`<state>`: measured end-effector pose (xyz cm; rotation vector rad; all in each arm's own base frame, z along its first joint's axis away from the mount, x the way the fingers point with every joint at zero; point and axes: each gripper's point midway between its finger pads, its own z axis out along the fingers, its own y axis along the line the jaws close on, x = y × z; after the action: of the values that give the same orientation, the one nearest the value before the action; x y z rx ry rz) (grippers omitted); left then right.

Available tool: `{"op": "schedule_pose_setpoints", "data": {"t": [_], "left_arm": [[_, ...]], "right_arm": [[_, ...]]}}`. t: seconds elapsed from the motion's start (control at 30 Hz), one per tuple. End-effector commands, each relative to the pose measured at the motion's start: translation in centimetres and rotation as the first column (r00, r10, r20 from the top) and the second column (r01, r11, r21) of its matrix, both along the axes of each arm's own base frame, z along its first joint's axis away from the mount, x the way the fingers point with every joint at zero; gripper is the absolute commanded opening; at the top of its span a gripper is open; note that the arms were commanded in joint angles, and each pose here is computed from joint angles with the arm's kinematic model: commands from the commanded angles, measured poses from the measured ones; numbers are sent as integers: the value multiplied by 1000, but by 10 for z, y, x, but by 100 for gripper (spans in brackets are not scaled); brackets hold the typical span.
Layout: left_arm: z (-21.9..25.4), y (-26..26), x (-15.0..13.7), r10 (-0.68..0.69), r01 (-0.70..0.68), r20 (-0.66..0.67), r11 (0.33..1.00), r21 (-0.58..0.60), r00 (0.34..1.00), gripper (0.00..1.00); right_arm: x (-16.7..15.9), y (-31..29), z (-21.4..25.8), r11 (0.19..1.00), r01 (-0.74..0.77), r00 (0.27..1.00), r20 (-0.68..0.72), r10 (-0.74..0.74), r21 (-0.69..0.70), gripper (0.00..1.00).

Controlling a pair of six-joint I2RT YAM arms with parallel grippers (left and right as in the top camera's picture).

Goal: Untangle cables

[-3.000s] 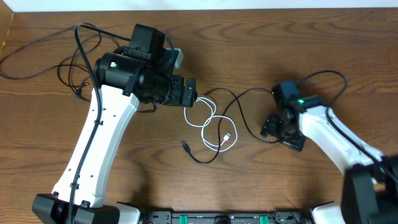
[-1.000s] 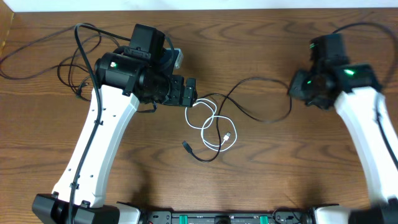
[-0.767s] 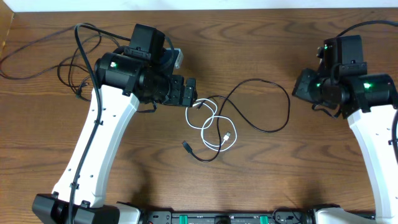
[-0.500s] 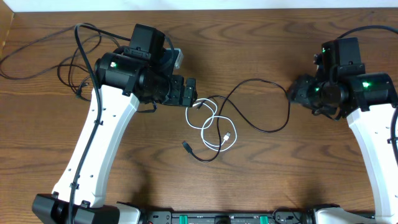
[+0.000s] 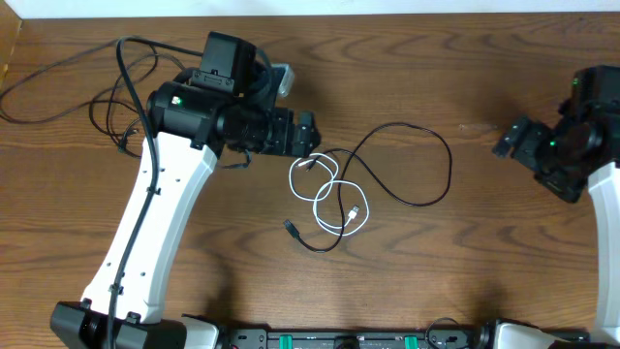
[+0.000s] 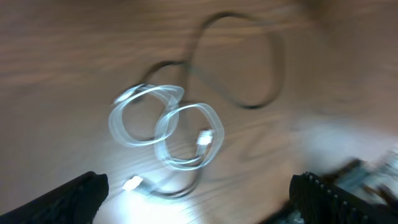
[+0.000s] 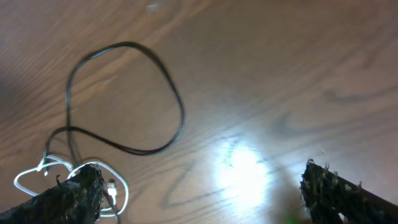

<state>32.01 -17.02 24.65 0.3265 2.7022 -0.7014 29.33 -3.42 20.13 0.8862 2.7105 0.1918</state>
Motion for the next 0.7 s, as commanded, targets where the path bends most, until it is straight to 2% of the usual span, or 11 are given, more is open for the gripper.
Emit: {"op": "schedule_pose_setpoints", "data": {"t": [0.0,0.03,0.17,0.2,0.3,0.37,0.5,0.67], "left_arm": [[10,-58,-29,-263,257,0,941,-219,965,98],[-3,-72,-40,-350,346,11,923,-168,937,98],[-45,-92,-47,-411,411,-5,911,25,911,98],[-60,-101,-47,-435,433,3,896,102,900,98],[-82,-127,-49,-538,521,40,830,200,842,98],[-95,-143,-51,-592,562,61,790,245,804,98],[-122,-175,-51,-638,596,80,751,286,766,98],[-161,-193,-53,-662,625,38,724,292,749,96]], "right_arm": [[-5,-12,-4,999,34,999,-22,-34,-7,99],[-5,-14,-4,999,39,999,-22,-39,-7,99],[-5,-14,-4,999,39,999,-22,-39,-6,99],[-5,-14,-4,999,39,999,-22,-39,-6,99],[-5,-14,-4,999,39,999,-22,-39,-6,99],[-5,-14,-4,999,39,999,-22,-39,-6,99],[-12,-12,-6,999,39,998,-50,-39,-1,99],[-22,-17,-8,999,-8,996,-93,4,-44,99]]}}
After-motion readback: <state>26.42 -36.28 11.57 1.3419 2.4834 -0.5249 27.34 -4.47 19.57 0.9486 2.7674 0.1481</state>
